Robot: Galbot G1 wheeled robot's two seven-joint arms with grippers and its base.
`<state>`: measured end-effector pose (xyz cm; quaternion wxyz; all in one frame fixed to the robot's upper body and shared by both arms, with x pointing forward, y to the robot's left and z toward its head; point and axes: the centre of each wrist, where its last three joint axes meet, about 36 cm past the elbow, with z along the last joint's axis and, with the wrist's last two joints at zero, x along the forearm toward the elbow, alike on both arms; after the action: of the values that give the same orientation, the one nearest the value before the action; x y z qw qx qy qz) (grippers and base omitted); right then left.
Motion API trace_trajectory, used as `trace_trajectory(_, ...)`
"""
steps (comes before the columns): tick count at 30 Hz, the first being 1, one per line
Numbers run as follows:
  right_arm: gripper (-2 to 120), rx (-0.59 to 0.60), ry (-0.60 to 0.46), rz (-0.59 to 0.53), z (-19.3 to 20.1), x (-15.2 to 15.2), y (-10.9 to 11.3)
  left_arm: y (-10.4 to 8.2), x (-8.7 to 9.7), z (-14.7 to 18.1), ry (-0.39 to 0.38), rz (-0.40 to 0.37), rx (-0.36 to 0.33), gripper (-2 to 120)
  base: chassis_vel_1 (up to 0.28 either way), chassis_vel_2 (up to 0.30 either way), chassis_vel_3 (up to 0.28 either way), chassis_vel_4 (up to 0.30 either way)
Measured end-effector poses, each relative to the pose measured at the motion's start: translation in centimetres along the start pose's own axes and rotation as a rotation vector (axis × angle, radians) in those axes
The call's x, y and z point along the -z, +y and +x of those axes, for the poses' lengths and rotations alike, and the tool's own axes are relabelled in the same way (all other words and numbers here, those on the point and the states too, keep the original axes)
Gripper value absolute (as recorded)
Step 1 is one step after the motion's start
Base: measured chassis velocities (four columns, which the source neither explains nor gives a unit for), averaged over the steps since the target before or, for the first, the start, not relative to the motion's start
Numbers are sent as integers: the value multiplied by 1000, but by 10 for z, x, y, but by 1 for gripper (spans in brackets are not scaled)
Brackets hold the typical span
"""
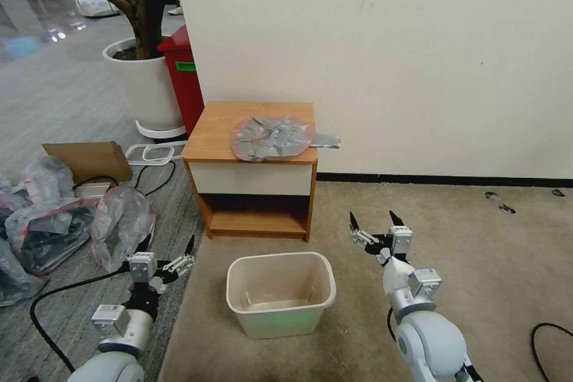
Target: Pick up the garbage bag from the table and place it over the trash can.
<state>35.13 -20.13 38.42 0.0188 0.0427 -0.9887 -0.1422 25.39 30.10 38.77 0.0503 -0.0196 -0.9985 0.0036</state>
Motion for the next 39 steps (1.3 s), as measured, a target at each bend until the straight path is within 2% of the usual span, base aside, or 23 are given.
trace_trajectory(2,100,0,-8,-124,-20,5,6,-2,0,0,-10,11,3,100,0,0,0,0)
trace_trajectory(4,100,10,-10,-202,-32,9,9,-2,1,1,-12,11,5,100,0,0,0,0)
trace_trajectory(5,100,10,-10,-202,-32,9,9,-2,1,1,-12,11,5,100,0,0,0,0)
trace_trajectory(7,100,22,-5,-298,-46,13,13,-3,2,3,-14,11,5,100,0,0,0,0)
trace_trajectory(10,100,37,19,-515,-86,23,28,-4,2,7,-10,4,14,100,0,0,0,0)
trace_trajectory(11,100,37,19,-515,-86,23,28,-4,2,7,-10,4,14,100,0,0,0,0)
trace_trajectory(14,99,36,33,-646,-125,32,36,-7,-1,11,-3,-6,39,100,0,0,0,0)
trace_trajectory(15,99,36,33,-646,-125,32,36,-7,-1,11,-3,-6,39,100,0,0,0,0)
trace_trajectory(18,99,16,52,-701,-164,34,37,-6,-3,19,7,-12,70,100,0,0,0,0)
trace_trajectory(24,98,-6,71,-709,-180,28,38,-6,-4,22,11,-14,86,100,0,0,0,0)
trace_trajectory(26,96,-13,84,-714,-196,20,43,-6,-6,23,15,-22,128,100,0,0,0,0)
trace_trajectory(29,94,2,70,-721,-206,21,49,-7,-8,24,20,-21,144,100,0,0,0,0)
trace_trajectory(39,58,45,34,-688,-210,19,56,-7,-12,25,29,-21,160,100,0,0,0,0)
